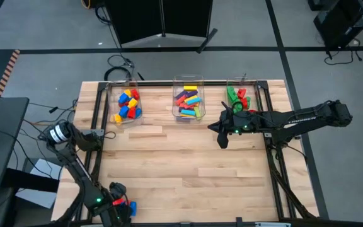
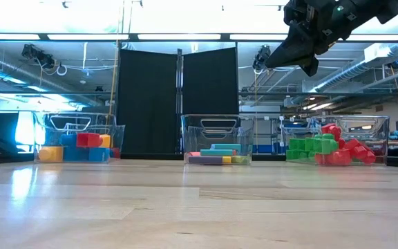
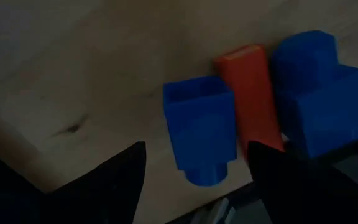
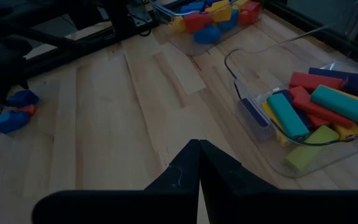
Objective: Sort blocks by size
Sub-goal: Put the blue 1 stud game piece into the left transparent bin
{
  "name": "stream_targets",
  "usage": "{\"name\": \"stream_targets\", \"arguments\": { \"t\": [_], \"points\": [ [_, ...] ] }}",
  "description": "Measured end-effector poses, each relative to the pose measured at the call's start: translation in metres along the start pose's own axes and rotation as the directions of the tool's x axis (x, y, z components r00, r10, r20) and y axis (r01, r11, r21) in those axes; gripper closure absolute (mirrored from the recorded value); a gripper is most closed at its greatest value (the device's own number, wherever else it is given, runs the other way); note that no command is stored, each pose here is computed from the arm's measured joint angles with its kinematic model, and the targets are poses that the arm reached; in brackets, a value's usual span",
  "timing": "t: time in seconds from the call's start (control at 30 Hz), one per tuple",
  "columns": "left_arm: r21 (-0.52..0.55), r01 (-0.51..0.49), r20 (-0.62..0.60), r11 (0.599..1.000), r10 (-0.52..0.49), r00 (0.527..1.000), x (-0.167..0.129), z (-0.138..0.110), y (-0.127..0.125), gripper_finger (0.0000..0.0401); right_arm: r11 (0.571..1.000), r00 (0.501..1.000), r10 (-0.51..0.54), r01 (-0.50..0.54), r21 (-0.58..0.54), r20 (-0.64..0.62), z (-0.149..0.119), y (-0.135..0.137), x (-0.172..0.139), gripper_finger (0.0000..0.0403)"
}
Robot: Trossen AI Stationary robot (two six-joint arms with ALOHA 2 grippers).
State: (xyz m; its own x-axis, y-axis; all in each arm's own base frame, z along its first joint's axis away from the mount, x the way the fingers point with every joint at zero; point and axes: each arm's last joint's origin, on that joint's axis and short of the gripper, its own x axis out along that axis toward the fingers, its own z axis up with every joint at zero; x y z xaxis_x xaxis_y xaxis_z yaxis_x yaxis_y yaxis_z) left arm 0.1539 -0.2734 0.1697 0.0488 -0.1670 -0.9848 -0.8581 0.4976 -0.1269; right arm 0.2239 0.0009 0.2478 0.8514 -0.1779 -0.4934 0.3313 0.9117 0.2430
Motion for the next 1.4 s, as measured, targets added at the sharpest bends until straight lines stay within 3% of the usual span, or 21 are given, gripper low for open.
{"name": "stream_targets", "arguments": {
  "t": [0.4, 0.87, 1.27, 1.4],
  "points": [
    [-0.029, 0.002, -0.011, 1.0, -0.003, 1.0, 0.019, 0.009, 0.01, 0.0124, 1.0, 1.0, 0.0, 0.0, 0.0, 0.0, 0.0, 0.0, 0.0, 0.0382],
    [-0.062, -0.013, -0.044, 0.998, 0.011, 0.999, 0.02, 0.008, 0.011, 0.0256, 1.0, 1.0, 0.0, 0.0, -0.004, -0.001, 0.0, 0.0, 0.0, 0.0382],
    [-0.208, 0.06, -0.013, 0.976, -0.064, 0.998, 0.005, 0.002, -0.004, 0.0251, 0.998, 1.0, 0.016, -0.016, -0.061, -0.007, 0.0, 0.001, 0.0, 0.0382],
    [-0.246, 0.043, 0.015, 0.968, -0.04, 0.999, -0.01, 0.007, -0.013, 0.0251, 0.997, 1.0, 0.021, -0.021, -0.072, -0.009, 0.0, 0.001, 0.0, 0.0382]
  ]
}}
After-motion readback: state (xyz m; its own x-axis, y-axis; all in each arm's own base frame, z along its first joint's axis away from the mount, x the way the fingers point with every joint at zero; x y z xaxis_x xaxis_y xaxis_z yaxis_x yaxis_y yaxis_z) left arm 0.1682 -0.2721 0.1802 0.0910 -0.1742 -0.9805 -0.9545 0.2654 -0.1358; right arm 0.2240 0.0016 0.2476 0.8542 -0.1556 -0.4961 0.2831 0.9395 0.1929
